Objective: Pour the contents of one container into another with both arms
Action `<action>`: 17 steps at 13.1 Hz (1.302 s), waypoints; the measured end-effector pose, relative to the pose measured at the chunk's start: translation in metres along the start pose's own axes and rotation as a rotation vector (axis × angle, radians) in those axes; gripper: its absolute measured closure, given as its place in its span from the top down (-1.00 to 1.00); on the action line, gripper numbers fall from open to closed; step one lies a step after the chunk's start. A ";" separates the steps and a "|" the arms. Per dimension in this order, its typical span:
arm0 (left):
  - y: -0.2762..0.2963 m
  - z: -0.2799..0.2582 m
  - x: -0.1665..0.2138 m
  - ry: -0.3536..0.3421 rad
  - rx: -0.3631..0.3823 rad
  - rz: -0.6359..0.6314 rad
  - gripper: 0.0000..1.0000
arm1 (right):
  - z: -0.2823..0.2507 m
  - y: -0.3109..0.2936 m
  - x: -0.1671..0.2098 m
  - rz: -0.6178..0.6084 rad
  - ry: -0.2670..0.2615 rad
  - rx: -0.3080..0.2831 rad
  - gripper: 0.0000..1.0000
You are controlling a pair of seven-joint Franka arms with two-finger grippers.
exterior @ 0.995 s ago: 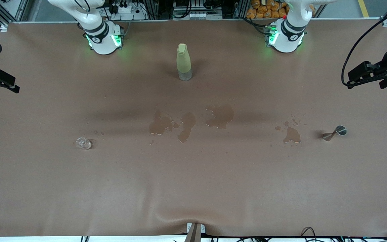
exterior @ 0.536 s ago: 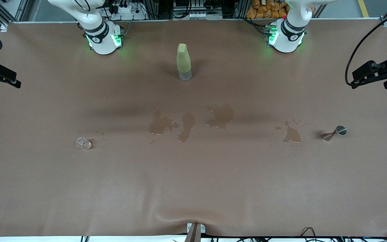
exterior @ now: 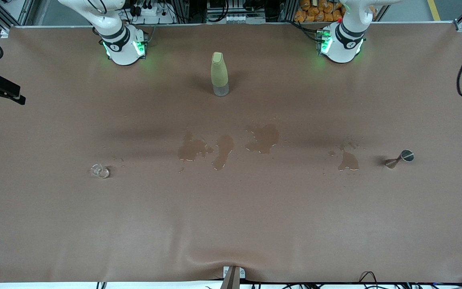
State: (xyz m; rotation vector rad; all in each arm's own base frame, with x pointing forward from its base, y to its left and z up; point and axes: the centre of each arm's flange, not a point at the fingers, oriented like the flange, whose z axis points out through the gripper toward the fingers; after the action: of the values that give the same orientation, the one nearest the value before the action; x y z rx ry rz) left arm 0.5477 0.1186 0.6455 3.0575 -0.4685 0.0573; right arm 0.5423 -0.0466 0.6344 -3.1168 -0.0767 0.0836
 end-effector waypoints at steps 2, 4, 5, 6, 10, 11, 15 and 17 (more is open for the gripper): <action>-0.036 0.011 -0.011 0.042 -0.071 0.077 1.00 | 0.000 -0.002 0.000 -0.004 -0.001 0.000 1.00; -0.068 0.029 -0.019 0.084 -0.137 0.156 1.00 | 0.001 0.001 0.000 0.002 -0.001 0.000 1.00; -0.079 0.036 -0.021 0.099 -0.158 0.187 1.00 | 0.001 0.003 0.000 0.006 -0.001 0.001 1.00; -0.086 0.044 -0.022 0.105 -0.172 0.214 1.00 | 0.001 0.004 0.000 0.007 -0.001 0.001 1.00; -0.131 0.074 -0.027 0.150 -0.150 0.325 1.00 | 0.001 0.004 -0.001 0.008 -0.002 0.001 1.00; -0.147 0.082 -0.033 0.186 -0.158 0.353 1.00 | 0.001 0.004 -0.001 0.008 -0.002 0.000 1.00; -0.192 0.127 -0.051 0.204 -0.202 0.356 1.00 | 0.000 0.008 -0.001 0.037 0.005 -0.001 1.00; -0.197 0.151 -0.046 0.196 -0.227 0.400 1.00 | -0.003 0.007 0.000 0.083 0.012 -0.002 1.00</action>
State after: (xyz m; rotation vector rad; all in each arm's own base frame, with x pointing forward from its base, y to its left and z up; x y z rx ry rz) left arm 0.5671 0.3120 0.4843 2.6583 -0.9852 0.2918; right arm 0.5425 -0.0534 0.6372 -3.1215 0.0533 0.0670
